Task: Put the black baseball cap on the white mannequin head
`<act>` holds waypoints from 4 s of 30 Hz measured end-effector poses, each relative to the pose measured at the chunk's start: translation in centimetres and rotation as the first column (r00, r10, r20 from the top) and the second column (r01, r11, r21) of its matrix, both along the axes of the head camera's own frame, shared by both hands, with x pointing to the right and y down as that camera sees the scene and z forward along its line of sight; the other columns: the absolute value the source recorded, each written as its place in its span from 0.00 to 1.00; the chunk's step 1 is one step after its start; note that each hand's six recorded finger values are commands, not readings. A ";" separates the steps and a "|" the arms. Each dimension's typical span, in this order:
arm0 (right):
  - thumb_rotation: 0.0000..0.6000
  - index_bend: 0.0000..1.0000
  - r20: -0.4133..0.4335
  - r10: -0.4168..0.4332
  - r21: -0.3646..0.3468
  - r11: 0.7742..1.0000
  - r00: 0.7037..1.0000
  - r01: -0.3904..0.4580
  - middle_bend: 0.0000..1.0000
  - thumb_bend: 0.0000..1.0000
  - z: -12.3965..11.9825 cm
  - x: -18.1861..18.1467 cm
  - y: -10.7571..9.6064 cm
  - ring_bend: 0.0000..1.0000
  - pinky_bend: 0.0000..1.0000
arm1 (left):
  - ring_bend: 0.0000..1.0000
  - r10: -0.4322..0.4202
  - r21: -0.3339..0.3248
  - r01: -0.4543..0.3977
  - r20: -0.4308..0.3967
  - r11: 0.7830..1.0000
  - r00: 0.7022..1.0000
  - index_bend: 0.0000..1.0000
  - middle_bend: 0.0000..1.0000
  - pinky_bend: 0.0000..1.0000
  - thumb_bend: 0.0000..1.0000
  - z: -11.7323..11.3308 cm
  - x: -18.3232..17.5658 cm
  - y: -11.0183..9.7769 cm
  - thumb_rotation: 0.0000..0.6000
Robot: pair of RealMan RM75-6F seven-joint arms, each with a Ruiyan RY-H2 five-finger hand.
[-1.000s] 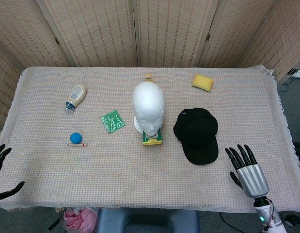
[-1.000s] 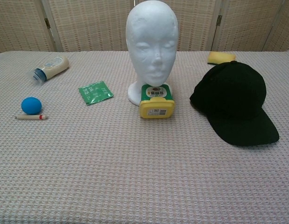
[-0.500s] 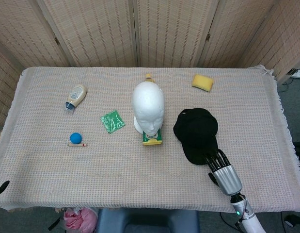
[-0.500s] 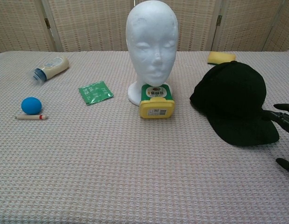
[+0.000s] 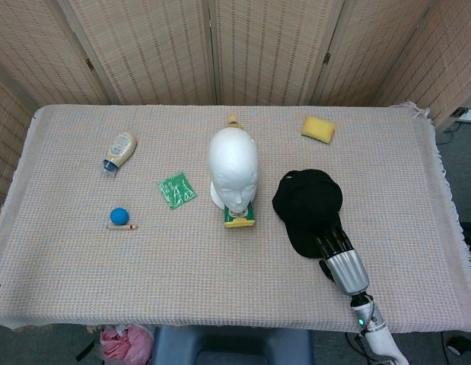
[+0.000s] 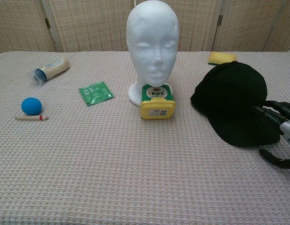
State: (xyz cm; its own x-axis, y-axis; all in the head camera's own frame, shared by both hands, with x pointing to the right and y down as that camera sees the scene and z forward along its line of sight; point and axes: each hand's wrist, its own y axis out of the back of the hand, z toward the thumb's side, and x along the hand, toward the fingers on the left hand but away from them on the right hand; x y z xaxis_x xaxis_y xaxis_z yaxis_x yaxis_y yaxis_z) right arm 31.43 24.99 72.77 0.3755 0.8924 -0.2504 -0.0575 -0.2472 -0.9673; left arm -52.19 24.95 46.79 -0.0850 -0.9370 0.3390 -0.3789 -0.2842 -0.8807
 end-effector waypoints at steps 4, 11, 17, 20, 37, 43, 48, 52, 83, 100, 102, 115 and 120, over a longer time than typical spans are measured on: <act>1.00 0.12 -0.014 0.013 0.000 1.000 1.000 -0.013 0.23 0.28 0.4 -0.1 -0.8 0.12 0.17 | 0.00 -0.003 0.000 0.003 0.004 1.000 1.000 0.00 0.00 0.12 0.22 -0.1 -0.1 0.1 1.00; 1.00 0.13 -0.032 0.015 -0.003 1.000 0.999 -0.016 0.24 0.29 1.1 -0.7 -1.7 0.12 0.18 | 0.00 -0.014 0.001 0.014 0.012 1.000 1.000 0.00 0.00 0.12 0.22 -0.3 -0.4 0.1 1.00; 1.00 0.22 -0.056 0.007 0.000 1.000 0.998 -0.007 0.30 0.31 1.5 -1.0 -2.2 0.18 0.24 | 0.00 -0.020 0.003 0.020 0.011 1.000 1.000 0.00 0.00 0.12 0.22 -0.5 -0.5 0.2 1.00; 1.00 0.36 -0.057 0.000 0.011 1.000 0.998 0.000 0.40 0.34 1.4 -1.4 -2.6 0.28 0.36 | 0.00 -0.020 0.003 0.020 0.014 1.000 1.000 0.00 0.00 0.12 0.22 -0.5 -0.5 0.2 1.00; 1.00 0.92 -0.017 0.066 0.161 0.985 0.998 -0.063 0.81 0.55 -0.7 -1.7 -7.2 0.75 0.88 | 0.00 -0.028 0.021 0.028 0.027 0.999 0.999 0.00 0.00 0.12 0.22 -0.9 -0.7 0.3 1.00; 1.00 0.95 0.030 0.066 0.326 0.942 0.997 -0.072 0.82 0.57 -4.2 -1.3 -10.5 0.77 0.90 | 0.00 -0.024 0.020 0.023 0.027 1.000 0.999 0.00 0.00 0.12 0.22 -0.8 -0.5 0.4 1.00; 1.00 0.95 0.021 0.035 0.485 0.874 0.999 -0.041 0.82 0.58 -7.8 -1.1 -13.6 0.77 0.90 | 0.00 -0.028 0.019 0.028 0.026 0.999 0.999 0.00 0.00 0.12 0.22 -0.7 -0.6 0.3 1.00; 1.00 0.95 0.014 0.011 0.589 0.808 1.000 -0.017 0.82 0.58 -10.2 -1.6 -15.4 0.77 0.90 | 0.00 -0.030 0.017 0.030 0.024 0.999 0.999 0.00 0.00 0.12 0.22 -0.7 -0.7 0.3 1.00; 1.00 0.96 -0.035 -0.081 0.856 0.511 0.996 0.072 0.82 0.58 -20.6 -16.8 -25.0 0.77 0.90 | 0.00 -0.061 -0.024 0.062 0.013 0.998 0.998 0.00 0.00 0.12 0.22 -0.3 -1.4 0.5 1.00; 1.00 0.96 -0.048 -0.230 0.810 0.560 0.972 0.173 0.82 0.58 -17.0 -20.2 -20.9 0.77 0.90 | 0.00 -0.058 -0.017 0.058 0.007 0.998 0.998 0.00 0.00 0.12 0.22 -0.6 -1.4 0.7 1.00; 1.00 0.96 -0.057 -0.248 0.805 0.562 0.967 0.192 0.82 0.58 -16.6 -20.1 -20.2 0.77 0.90 | 0.00 -0.059 -0.013 0.059 0.005 0.998 0.998 0.00 0.00 0.12 0.22 -0.7 -1.4 0.8 1.00; 1.00 0.96 -0.091 -0.324 0.772 0.574 0.942 0.272 0.82 0.58 -14.2 -19.3 -16.6 0.77 0.90 | 0.00 -0.065 -0.019 0.065 0.009 0.998 0.998 0.00 0.00 0.12 0.22 -0.7 -1.5 0.8 1.00; 1.00 0.96 -0.114 -0.350 0.752 0.582 0.930 0.310 0.82 0.58 -13.1 -19.4 -15.6 0.77 0.90 | 0.00 -0.068 -0.019 0.068 0.007 0.997 0.998 0.00 0.00 0.12 0.22 -0.7 -1.5 0.9 1.00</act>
State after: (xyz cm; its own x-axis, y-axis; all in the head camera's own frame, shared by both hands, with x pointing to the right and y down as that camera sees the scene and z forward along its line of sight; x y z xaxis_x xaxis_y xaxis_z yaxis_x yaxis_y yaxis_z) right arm 12.03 9.40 59.62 0.6755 0.5716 0.4658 0.0602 0.5869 -0.8074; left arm -53.70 25.80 46.05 -0.1505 -0.9222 0.3562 -0.3927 -0.2749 -0.8776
